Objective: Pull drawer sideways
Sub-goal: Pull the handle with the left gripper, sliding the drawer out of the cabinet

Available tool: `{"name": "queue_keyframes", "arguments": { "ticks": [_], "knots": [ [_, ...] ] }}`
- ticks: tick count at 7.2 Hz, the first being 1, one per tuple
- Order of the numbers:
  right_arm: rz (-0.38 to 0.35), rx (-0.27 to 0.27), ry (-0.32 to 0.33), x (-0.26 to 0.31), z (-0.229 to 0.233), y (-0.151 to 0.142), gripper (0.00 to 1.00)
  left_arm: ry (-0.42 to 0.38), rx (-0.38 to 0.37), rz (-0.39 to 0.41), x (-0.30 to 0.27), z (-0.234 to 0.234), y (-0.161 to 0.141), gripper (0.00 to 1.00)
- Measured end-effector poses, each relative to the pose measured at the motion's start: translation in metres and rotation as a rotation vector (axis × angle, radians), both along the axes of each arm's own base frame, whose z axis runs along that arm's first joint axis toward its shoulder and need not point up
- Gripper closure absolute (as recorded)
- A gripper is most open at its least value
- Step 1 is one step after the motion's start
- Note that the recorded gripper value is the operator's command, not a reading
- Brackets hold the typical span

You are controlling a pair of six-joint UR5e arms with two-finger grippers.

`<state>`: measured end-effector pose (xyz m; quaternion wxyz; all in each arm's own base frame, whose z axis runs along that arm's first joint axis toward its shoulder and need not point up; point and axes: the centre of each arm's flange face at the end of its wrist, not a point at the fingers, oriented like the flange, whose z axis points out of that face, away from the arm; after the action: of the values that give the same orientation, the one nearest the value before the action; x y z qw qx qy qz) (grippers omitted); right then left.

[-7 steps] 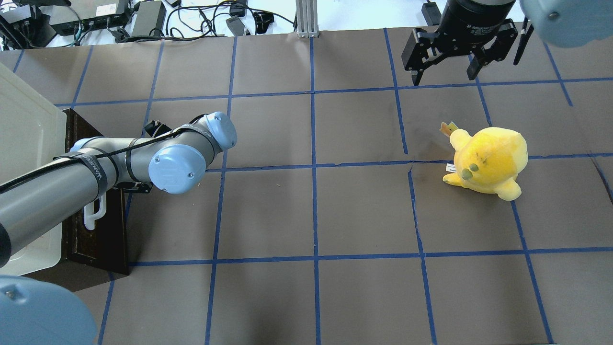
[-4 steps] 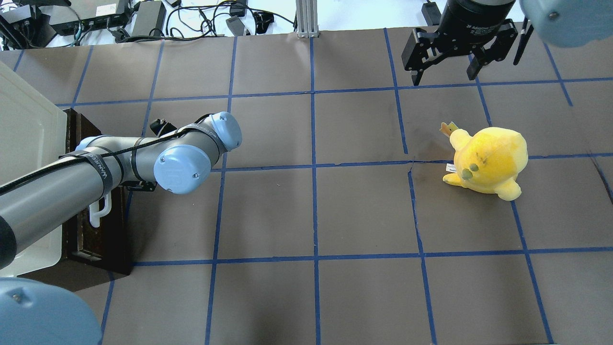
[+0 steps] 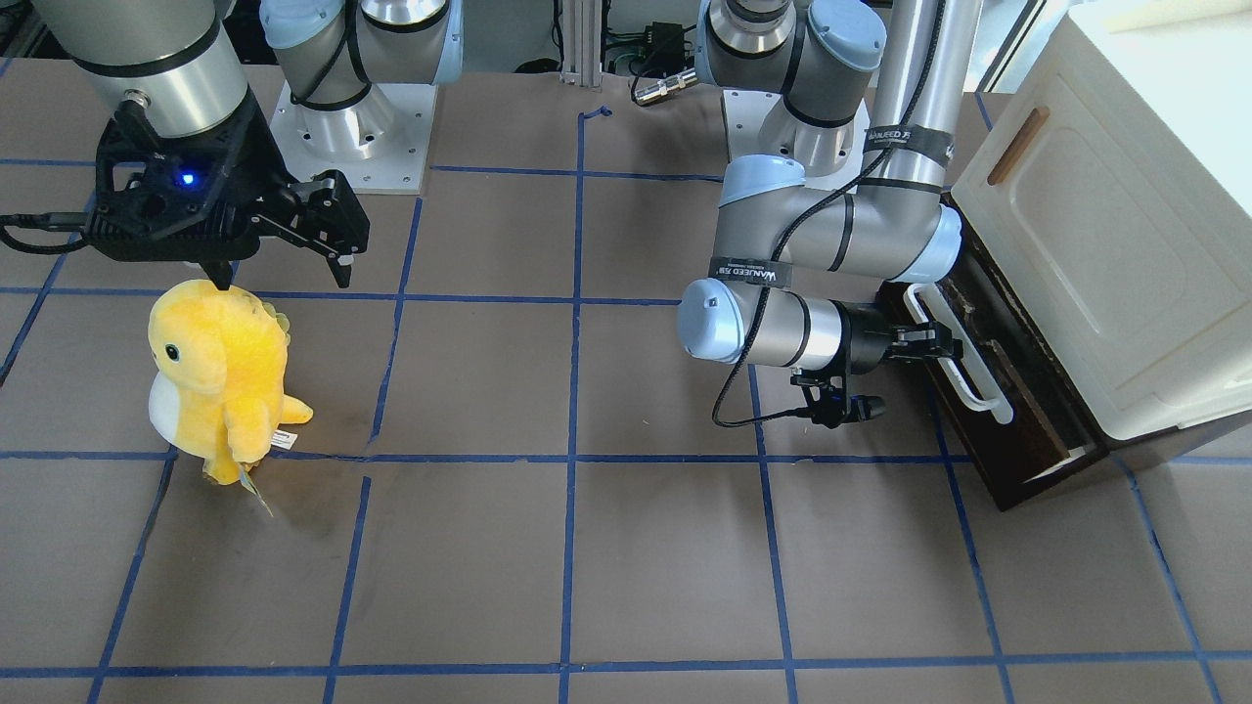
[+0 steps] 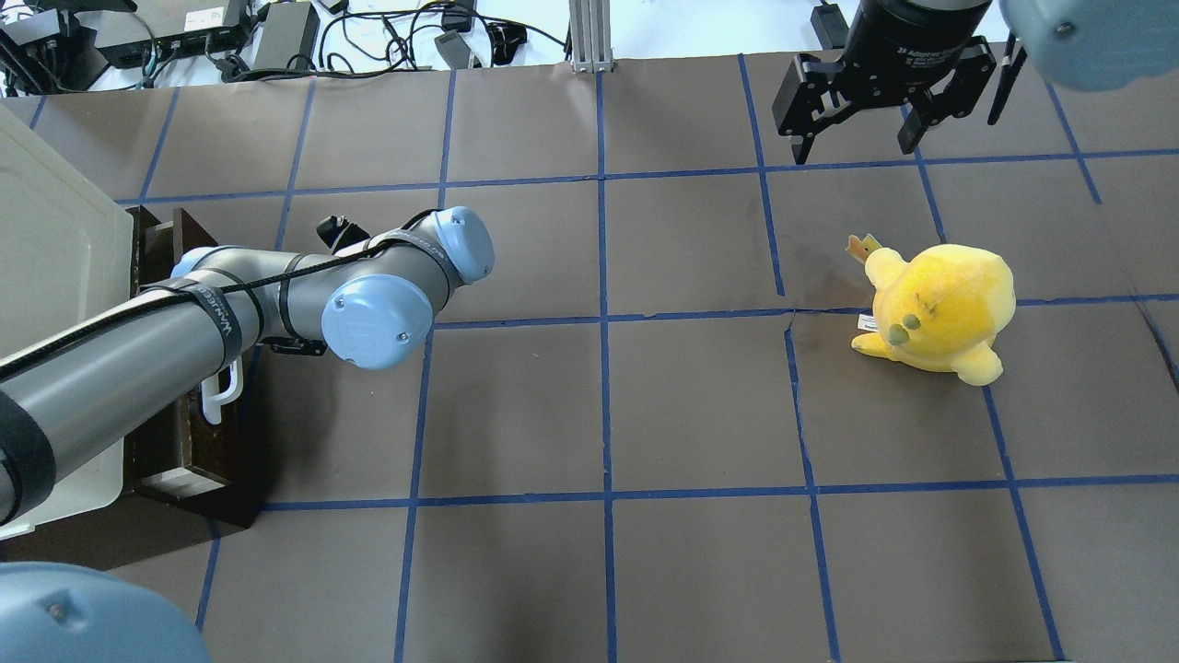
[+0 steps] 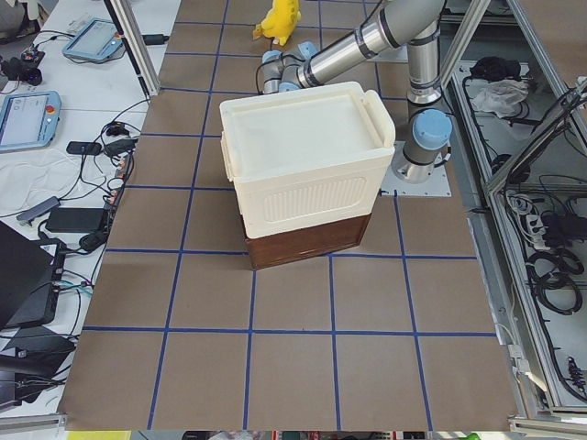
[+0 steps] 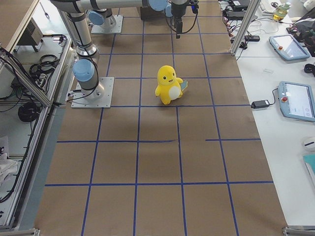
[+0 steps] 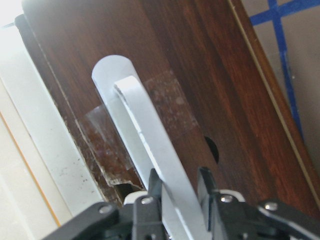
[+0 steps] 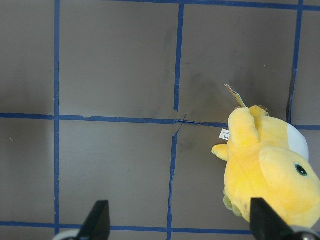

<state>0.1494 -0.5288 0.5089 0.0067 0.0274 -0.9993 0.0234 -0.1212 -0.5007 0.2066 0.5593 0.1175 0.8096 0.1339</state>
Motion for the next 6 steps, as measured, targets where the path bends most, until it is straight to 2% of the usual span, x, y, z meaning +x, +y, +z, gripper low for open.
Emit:
{"name": "queue_keyframes", "arguments": {
  "ticks": [6],
  "knots": [
    [0.0, 0.0, 0.0, 0.0, 0.0, 0.0, 0.0, 0.047, -0.01, -0.048, -0.042, 0.003, 0.008, 0.77]
  ]
}}
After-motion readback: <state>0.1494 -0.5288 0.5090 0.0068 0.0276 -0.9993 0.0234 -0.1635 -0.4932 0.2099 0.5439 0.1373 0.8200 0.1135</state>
